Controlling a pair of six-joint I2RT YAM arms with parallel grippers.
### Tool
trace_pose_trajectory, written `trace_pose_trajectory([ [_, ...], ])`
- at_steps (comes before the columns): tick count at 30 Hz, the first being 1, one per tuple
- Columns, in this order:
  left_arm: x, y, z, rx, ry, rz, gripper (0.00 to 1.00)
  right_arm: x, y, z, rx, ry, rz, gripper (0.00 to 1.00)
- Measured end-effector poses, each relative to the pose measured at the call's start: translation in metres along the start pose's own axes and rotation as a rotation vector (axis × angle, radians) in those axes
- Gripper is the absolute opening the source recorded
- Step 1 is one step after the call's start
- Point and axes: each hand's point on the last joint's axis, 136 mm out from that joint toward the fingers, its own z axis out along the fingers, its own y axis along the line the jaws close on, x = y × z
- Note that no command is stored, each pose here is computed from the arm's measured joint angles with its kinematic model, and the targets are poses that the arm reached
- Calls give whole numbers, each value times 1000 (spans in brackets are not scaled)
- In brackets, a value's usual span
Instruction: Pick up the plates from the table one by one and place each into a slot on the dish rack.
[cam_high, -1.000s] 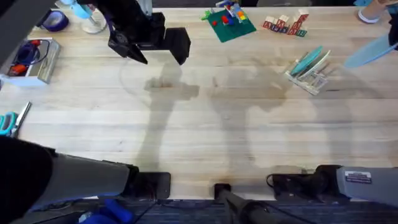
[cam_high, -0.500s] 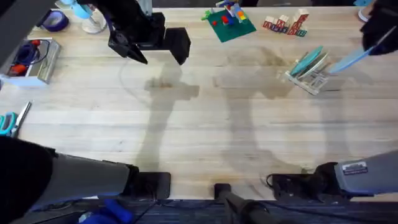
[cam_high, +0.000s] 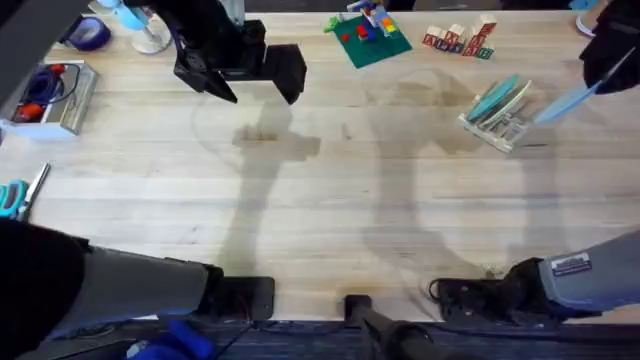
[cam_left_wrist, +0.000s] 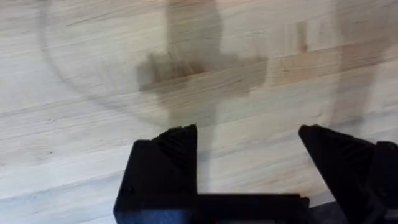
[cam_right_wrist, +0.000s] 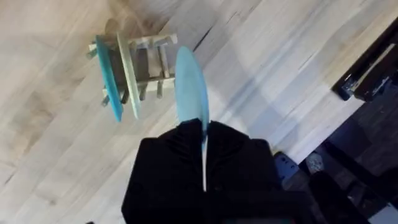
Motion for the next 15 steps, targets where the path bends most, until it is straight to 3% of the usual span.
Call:
trace_pose_trajectory([
  [15, 0, 0, 0, 0, 0, 0, 993, -4, 11, 21, 32, 44, -54, 31],
])
